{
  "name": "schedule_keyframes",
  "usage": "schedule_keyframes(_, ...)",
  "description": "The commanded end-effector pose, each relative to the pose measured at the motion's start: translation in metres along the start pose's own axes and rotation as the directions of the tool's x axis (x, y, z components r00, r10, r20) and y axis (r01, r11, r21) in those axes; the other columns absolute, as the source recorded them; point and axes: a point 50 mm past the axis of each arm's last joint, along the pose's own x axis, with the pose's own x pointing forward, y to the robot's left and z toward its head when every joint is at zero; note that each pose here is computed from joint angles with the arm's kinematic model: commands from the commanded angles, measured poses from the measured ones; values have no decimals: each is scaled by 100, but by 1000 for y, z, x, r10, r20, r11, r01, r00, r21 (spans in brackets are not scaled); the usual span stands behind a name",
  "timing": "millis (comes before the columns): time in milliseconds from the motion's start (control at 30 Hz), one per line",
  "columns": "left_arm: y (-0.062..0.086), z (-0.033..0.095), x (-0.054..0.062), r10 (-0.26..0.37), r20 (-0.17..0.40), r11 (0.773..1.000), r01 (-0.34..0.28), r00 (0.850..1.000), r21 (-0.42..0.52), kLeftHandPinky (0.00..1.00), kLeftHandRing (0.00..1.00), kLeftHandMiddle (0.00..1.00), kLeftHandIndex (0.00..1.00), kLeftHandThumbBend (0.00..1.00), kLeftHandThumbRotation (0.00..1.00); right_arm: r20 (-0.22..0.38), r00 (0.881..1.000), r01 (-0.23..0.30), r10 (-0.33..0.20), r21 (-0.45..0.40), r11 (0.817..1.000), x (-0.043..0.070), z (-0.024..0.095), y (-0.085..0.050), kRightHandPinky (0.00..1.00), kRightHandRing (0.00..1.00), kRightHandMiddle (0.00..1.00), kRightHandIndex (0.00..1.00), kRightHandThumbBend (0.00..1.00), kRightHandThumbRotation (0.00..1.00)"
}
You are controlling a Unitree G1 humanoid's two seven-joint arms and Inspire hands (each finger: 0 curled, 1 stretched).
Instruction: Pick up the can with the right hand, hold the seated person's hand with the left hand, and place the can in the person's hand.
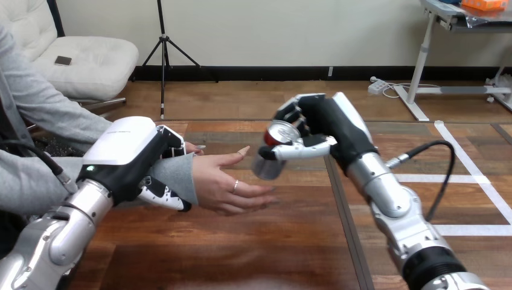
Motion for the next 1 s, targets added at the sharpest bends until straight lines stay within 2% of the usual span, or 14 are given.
schedule_keyframes(0, 49, 42, 37, 214, 179, 977, -210, 960, -38, 17, 22, 27, 27, 78, 0, 189, 982, 25, -27, 10, 1000, 14, 42, -3, 31, 34, 42, 43, 86, 0)
schedule_keyframes(500, 49, 47, 42, 217, 169, 976, -212, 961, -51, 17, 22, 27, 27, 76, 0, 212, 977, -11, 9, 6, 1000, 15, 47, 10, 31, 34, 42, 42, 85, 0)
schedule_keyframes(967, 48, 51, 46, 228, 170, 974, -220, 959, -60, 18, 23, 28, 28, 75, 0, 251, 967, -51, 46, 12, 999, 14, 54, 21, 30, 33, 41, 42, 84, 0)
